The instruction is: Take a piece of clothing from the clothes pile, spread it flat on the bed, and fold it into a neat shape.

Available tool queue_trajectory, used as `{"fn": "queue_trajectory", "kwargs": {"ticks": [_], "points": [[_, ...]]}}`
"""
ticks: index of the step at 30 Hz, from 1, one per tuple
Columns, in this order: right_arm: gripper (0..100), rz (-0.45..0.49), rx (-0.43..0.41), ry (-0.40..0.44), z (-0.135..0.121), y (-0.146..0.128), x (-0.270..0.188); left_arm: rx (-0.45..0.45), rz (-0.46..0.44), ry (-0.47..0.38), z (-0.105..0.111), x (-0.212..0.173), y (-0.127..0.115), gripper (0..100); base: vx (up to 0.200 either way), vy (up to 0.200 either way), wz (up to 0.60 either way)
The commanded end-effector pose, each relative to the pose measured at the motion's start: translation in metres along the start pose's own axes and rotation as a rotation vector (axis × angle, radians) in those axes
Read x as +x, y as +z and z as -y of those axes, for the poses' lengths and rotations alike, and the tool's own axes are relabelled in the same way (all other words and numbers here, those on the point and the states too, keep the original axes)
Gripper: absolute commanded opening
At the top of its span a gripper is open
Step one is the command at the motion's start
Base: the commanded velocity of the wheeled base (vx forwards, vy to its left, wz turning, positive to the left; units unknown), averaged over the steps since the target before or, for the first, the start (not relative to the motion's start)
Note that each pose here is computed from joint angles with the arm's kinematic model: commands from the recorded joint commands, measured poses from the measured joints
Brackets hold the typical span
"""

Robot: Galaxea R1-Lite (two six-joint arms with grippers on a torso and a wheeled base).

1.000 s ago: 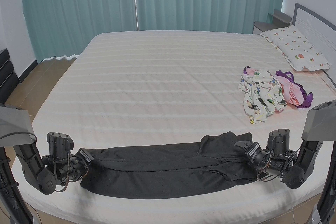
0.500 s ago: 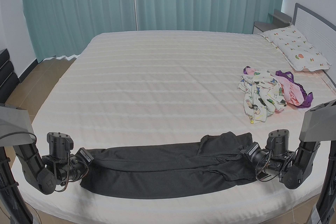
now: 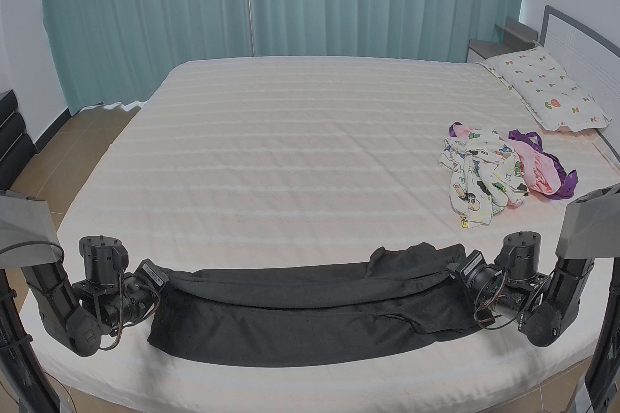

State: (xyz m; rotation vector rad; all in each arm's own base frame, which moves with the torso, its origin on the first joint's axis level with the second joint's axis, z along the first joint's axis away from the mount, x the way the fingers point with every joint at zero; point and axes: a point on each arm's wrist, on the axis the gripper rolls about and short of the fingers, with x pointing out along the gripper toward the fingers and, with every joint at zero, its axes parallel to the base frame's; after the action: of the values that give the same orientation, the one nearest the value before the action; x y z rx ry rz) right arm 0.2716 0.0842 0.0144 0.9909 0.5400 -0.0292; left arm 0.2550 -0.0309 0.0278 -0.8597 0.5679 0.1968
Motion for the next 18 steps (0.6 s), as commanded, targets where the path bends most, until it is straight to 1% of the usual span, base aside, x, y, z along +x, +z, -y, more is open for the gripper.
{"fn": "queue_trajectory", "kwargs": {"ticks": [1, 5, 8, 12, 16, 18], "points": [[0, 0.030, 0.003, 0.042, -0.009, 0.007, -0.002, -0.004, 0.029, -0.025, 0.003, -0.001, 0.005, 0, 0.000, 0.000, 0.00], [0, 0.044, -0.004, 0.071, -0.015, 0.010, 0.002, -0.003, 0.051, -0.048, 0.010, 0.005, 0.012, 0, 0.000, 0.000, 0.00], [0, 0.081, -0.015, 0.106, -0.024, 0.020, 0.010, -0.006, 0.090, -0.066, 0.014, 0.011, 0.023, 0, 0.000, 0.000, 0.00], [0, 0.105, -0.036, 0.140, -0.030, 0.027, 0.021, -0.016, 0.134, -0.098, 0.021, 0.019, 0.035, 0, 0.000, 0.000, 0.00], [0, 0.128, -0.044, 0.167, -0.035, 0.031, 0.035, -0.026, 0.171, -0.119, 0.025, 0.032, 0.046, 0, 0.000, 0.000, 0.00], [0, 0.133, -0.049, 0.166, -0.033, 0.030, 0.040, -0.026, 0.174, -0.121, 0.024, 0.037, 0.046, 0, 0.000, 0.000, 0.00]]}}
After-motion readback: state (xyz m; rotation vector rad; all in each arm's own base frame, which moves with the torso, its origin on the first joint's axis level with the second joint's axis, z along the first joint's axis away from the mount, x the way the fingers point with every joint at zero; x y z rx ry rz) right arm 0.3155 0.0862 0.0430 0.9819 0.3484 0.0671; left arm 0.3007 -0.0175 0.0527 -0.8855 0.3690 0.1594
